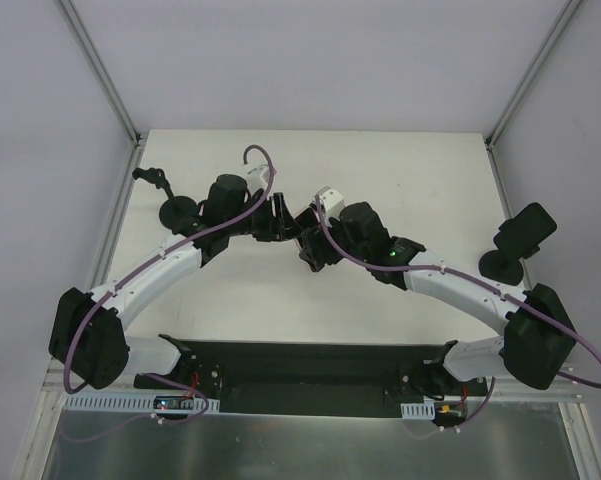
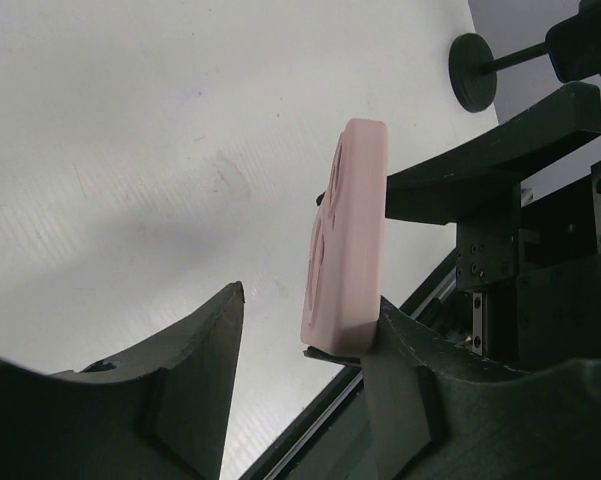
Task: Place the phone on the phone stand
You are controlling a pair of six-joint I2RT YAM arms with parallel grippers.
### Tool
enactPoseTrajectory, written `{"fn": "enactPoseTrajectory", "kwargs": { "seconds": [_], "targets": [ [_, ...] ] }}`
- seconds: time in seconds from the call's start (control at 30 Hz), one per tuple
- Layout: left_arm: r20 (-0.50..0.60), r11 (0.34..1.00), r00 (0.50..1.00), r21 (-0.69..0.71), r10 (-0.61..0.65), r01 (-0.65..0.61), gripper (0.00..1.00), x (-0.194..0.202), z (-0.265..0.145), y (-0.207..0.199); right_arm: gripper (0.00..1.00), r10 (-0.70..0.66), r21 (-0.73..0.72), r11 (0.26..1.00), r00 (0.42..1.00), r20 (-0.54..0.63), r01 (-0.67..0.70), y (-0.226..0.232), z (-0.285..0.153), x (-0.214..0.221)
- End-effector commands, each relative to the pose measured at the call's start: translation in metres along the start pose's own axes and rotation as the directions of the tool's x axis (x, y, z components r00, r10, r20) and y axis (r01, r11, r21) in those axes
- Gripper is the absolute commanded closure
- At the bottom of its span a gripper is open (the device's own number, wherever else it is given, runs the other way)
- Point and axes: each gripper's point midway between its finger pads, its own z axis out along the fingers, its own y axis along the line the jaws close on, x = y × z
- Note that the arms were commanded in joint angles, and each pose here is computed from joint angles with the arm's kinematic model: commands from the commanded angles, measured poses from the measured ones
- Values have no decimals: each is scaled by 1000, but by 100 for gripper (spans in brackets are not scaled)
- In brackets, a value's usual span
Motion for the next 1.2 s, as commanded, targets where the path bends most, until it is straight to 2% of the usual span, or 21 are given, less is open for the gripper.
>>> {"fn": "enactPoseTrajectory", "kwargs": {
  "seconds": [0.0,0.13,0.27,0.3,0.37,0.47,0.5,0.57,0.6,0.63,0.67,0.73,0.83,0.97,1.1,1.17],
  "targets": [
    [-9,996,999,68,50,-49,55,-8,4,-11,99,-9,-12,1000,987,163,11,10,-13,-49],
    [-33,996,998,75,52,-50,60,-2,7,-9,99,-8,-6,1000,987,163,9,11,-13,-53],
    [-43,995,997,78,65,-61,71,-1,9,-7,99,-13,-13,1000,986,165,16,17,-15,-57],
    [-39,994,997,82,73,-69,76,-2,9,-8,99,-14,-12,1000,986,166,16,17,-16,-59],
    [-44,994,996,85,75,-71,80,-1,9,-8,99,-17,-16,1000,987,158,20,20,-17,-58],
    [-51,992,995,99,85,-80,97,0,10,-11,99,-23,-27,999,989,146,27,27,-18,-58],
    [-55,989,994,116,96,-89,100,0,9,-14,95,-26,-29,999,990,141,30,28,-19,-58],
    [-55,986,992,132,110,-102,100,0,8,-17,52,-23,-42,999,994,106,28,30,-22,-53],
    [-61,981,990,156,128,-117,100,1,6,-21,35,-33,-50,998,997,64,36,30,-24,-45],
    [-64,977,988,171,138,-126,100,2,4,-23,11,-38,-115,992,998,40,42,40,-27,-40],
    [-58,971,986,192,156,-142,100,2,1,-28,1,-33,-144,989,999,14,34,40,-30,-33],
    [-78,955,980,252,182,-157,100,8,-3,-37,4,0,-284,959,1000,-21,-6,55,-39,-23],
    [-129,919,970,367,204,-145,100,17,-10,-55,4,88,-375,921,994,-68,-107,53,-50,-12],
    [-180,851,951,508,251,-129,100,28,-23,-85,4,146,-429,887,985,-94,-173,52,-64,-1],
    [-178,787,934,600,310,-146,100,34,-40,-103,1,177,-525,826,979,-104,-206,64,-78,11],
    [-160,764,929,623,333,-167,100,35,-48,-109,9,205,-591,771,971,-123,-238,74,-89,12]
  ]
}}
